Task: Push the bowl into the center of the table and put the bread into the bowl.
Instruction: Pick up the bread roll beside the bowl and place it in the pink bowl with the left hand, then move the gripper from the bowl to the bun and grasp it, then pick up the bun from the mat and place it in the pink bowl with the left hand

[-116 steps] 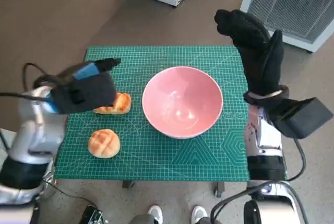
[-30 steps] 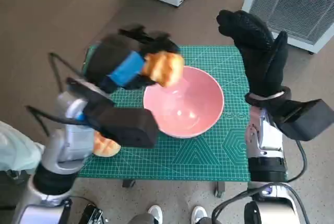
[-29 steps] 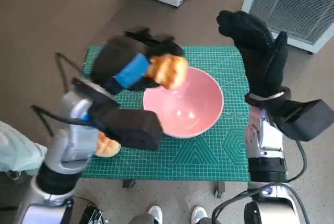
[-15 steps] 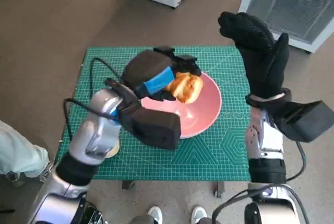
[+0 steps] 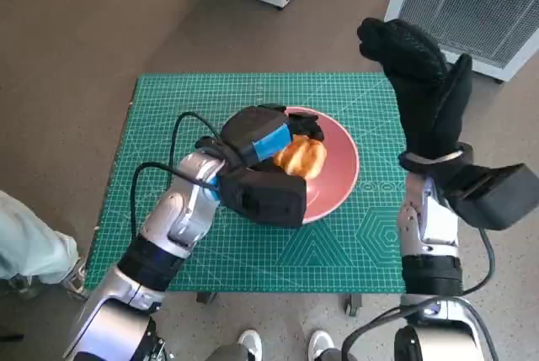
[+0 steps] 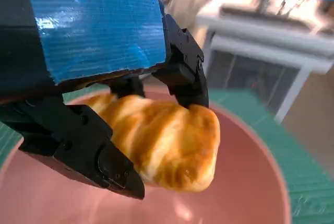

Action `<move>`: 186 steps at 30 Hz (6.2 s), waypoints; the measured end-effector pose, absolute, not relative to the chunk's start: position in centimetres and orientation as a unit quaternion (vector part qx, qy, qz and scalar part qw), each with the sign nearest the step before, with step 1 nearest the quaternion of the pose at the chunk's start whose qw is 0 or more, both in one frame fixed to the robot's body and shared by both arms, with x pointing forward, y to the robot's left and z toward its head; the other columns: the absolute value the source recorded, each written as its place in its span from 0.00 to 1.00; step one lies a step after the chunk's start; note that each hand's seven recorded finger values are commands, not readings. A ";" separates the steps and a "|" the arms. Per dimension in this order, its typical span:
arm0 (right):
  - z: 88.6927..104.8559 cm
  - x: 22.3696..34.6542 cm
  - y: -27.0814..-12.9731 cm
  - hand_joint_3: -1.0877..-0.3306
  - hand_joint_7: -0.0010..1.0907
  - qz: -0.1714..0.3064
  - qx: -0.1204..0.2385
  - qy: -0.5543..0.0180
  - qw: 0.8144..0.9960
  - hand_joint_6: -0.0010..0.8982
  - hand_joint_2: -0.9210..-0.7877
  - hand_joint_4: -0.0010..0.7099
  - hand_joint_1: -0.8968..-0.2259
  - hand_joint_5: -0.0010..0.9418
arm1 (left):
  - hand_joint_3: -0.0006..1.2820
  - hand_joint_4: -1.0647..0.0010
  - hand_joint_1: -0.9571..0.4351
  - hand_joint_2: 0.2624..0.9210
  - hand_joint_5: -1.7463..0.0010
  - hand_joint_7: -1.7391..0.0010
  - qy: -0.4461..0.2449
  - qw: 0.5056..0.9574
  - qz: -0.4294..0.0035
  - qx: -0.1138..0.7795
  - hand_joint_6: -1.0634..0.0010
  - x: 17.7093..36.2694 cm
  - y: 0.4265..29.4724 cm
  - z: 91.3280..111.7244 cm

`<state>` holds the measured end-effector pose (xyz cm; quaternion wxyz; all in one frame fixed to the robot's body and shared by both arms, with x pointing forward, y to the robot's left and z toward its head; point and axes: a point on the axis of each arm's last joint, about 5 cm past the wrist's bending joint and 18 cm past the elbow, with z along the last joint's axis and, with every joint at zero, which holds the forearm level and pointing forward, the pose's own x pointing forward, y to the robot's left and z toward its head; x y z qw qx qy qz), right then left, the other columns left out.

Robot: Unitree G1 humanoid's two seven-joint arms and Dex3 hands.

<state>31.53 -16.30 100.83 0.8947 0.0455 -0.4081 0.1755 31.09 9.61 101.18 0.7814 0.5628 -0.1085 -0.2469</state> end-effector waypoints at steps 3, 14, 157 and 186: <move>100.8 31.5 -16.3 0.49 0.38 0.175 0.046 -0.409 0.894 0.12 0.00 0.33 0.28 0.00 | 0.03 0.94 0.43 0.76 0.98 0.99 -0.087 0.776 -0.261 0.567 0.79 30.9 9.7 101.7; 100.8 31.4 -16.0 0.49 0.37 0.174 0.052 -0.410 0.894 0.13 0.00 0.34 0.28 0.00 | 0.01 0.98 0.31 0.79 1.00 1.00 -0.089 0.808 -0.295 0.503 0.80 29.7 12.0 105.3; 100.9 31.4 -14.9 0.47 0.40 0.188 0.056 -0.415 0.888 0.09 0.00 0.32 0.30 0.00 | 0.00 0.20 0.69 0.95 0.42 0.42 -0.281 0.799 -0.017 0.531 0.30 24.7 16.5 109.5; 100.7 30.9 -15.4 0.49 0.39 0.185 0.058 -0.411 0.891 0.11 0.00 0.33 0.28 0.01 | 0.04 0.31 0.69 1.00 0.35 0.34 -0.194 0.789 -0.194 0.549 0.41 31.1 9.6 103.9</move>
